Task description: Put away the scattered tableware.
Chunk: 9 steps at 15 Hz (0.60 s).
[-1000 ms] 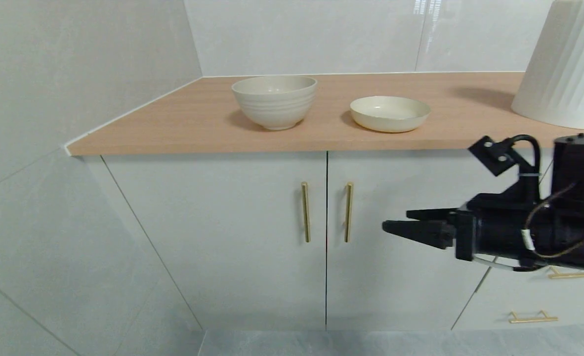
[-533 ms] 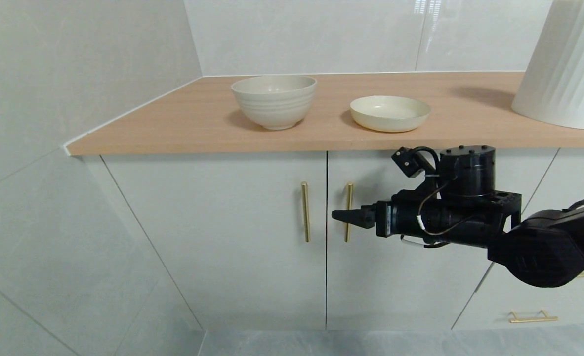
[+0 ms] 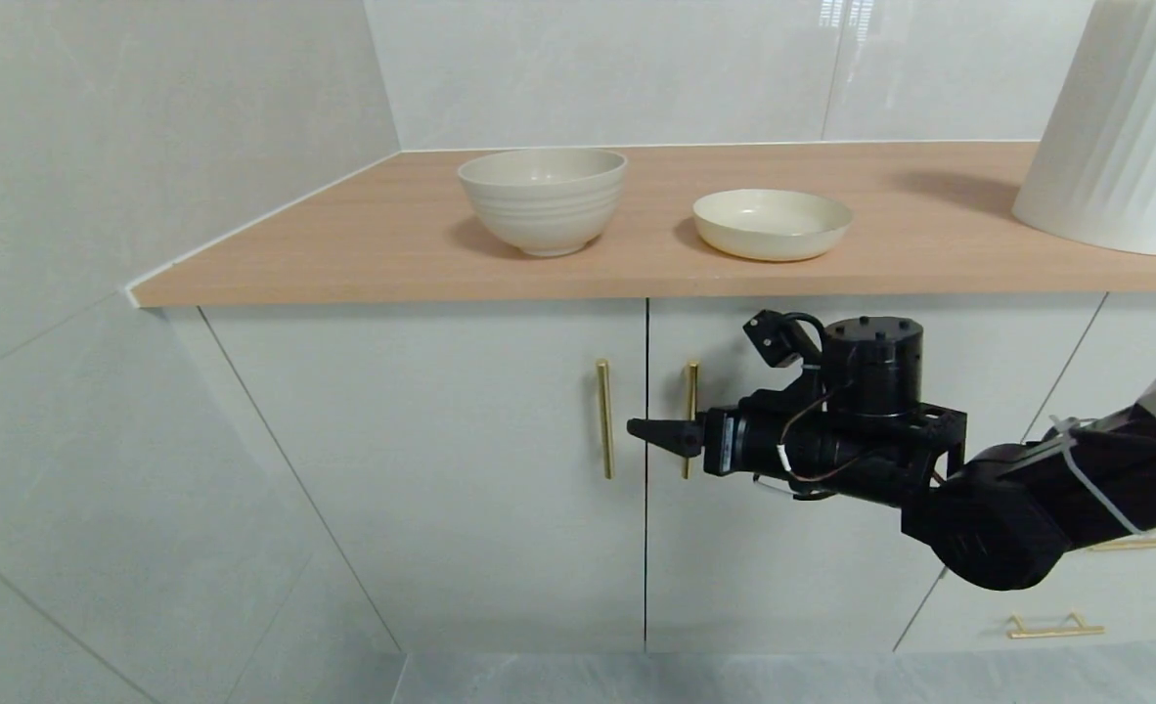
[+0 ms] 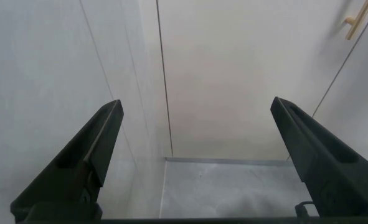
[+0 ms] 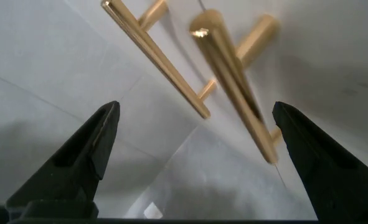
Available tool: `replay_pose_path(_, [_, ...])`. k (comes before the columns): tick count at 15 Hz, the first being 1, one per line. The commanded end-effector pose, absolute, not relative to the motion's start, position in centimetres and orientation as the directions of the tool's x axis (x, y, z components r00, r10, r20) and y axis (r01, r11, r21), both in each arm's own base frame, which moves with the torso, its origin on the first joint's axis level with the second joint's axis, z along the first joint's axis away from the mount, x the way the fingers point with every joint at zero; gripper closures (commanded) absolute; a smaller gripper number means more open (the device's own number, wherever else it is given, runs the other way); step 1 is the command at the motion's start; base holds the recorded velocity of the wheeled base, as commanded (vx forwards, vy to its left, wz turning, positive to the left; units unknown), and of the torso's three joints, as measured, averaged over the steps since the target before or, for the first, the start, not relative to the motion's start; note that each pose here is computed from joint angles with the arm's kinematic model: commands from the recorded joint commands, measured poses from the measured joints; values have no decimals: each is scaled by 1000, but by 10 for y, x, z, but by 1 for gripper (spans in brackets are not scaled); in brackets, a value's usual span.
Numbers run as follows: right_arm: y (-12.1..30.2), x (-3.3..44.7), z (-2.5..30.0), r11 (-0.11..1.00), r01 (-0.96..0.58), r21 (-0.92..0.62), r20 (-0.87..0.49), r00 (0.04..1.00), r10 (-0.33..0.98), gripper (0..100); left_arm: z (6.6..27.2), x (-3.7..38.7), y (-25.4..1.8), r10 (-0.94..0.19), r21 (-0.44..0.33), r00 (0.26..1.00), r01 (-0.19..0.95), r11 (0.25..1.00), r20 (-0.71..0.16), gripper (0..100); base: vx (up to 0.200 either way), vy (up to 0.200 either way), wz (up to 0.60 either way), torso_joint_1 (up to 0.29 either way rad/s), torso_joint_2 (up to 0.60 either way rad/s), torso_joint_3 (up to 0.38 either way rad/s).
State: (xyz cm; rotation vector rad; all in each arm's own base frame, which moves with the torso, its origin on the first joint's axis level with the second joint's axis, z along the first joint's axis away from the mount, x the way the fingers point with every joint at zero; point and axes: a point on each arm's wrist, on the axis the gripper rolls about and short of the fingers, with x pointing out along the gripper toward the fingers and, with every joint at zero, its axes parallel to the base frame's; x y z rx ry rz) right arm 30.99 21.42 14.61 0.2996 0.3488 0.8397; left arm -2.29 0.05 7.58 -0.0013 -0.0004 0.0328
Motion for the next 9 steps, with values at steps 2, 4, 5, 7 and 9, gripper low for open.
replay_pose_path(2, [226, 311, 132, 643, -661, 387, -180, 630, 755, 0, 76, -23, 1, 34, -1, 999, -34, 999, -2, 0, 0, 0, 0, 0, 0, 0])
replay_pose_path(4, [229, 304, 133, 629, -666, 401, -181, 616, 767, 0, 76, -23, 1, 34, -1, 999, -34, 999, -2, 0, 0, 0, 0, 0, 0, 0])
replay_pose_path(5, [227, 298, 139, 619, -667, 415, -172, 610, 773, 0, 76, -23, 1, 34, -1, 999, -34, 999, -2, 0, 0, 0, 0, 0, 0, 0])
replay_pose_path(7, [225, 285, 143, 585, -691, 425, -169, 574, 801, 0, 76, -23, 1, 34, -1, 999, -34, 999, -2, 0, 0, 0, 0, 0, 0, 0])
replay_pose_path(9, [216, 270, 149, 522, -731, 439, -167, 505, 847, 0, 76, -23, 1, 34, -1, 999, -34, 999, -2, 0, 0, 0, 0, 0, 0, 0])
